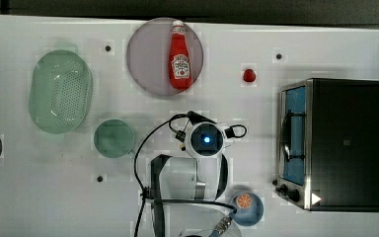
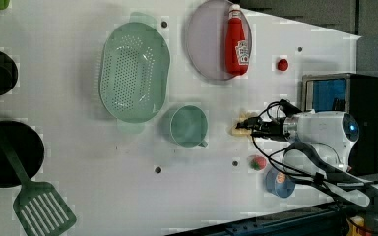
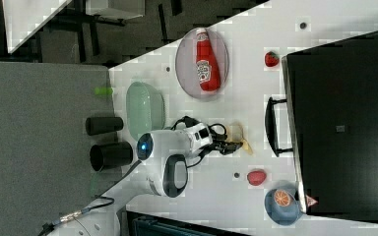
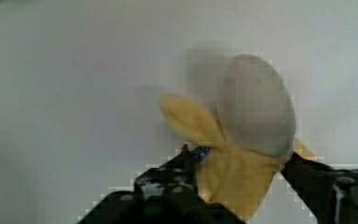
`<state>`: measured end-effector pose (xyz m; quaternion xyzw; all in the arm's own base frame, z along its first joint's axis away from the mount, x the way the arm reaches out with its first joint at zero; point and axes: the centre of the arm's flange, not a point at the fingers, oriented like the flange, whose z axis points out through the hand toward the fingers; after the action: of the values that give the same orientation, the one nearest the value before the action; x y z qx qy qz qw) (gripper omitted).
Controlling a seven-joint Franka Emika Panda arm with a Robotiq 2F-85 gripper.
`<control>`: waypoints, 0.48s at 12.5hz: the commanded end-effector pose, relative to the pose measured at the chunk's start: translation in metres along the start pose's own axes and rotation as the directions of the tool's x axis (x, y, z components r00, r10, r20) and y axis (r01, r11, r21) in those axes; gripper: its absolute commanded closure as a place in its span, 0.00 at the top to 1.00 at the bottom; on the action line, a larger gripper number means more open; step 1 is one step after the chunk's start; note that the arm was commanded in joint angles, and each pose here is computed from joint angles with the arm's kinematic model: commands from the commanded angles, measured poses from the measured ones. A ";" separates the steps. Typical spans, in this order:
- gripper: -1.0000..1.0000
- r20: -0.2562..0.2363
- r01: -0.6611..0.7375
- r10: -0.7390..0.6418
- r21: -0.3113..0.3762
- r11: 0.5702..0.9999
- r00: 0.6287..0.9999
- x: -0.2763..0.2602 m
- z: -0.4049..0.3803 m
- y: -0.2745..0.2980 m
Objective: Pick Banana and place it in mug.
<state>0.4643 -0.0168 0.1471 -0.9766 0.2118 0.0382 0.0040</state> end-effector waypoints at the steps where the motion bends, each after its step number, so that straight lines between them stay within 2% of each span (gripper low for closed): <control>1: 0.40 -0.028 -0.004 0.004 0.017 1.000 1.000 0.012 -0.006 0.005; 2: 0.29 -0.038 -0.001 0.002 0.021 1.000 0.999 0.014 -0.011 0.003; 5: 0.29 -0.121 0.003 0.003 0.047 0.999 0.993 0.024 -0.063 -0.001; 6: 0.29 -0.126 0.004 0.002 0.045 0.999 0.992 0.026 -0.097 -0.002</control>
<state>0.4740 -0.0227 0.1756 -0.9746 0.2209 0.0368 0.0063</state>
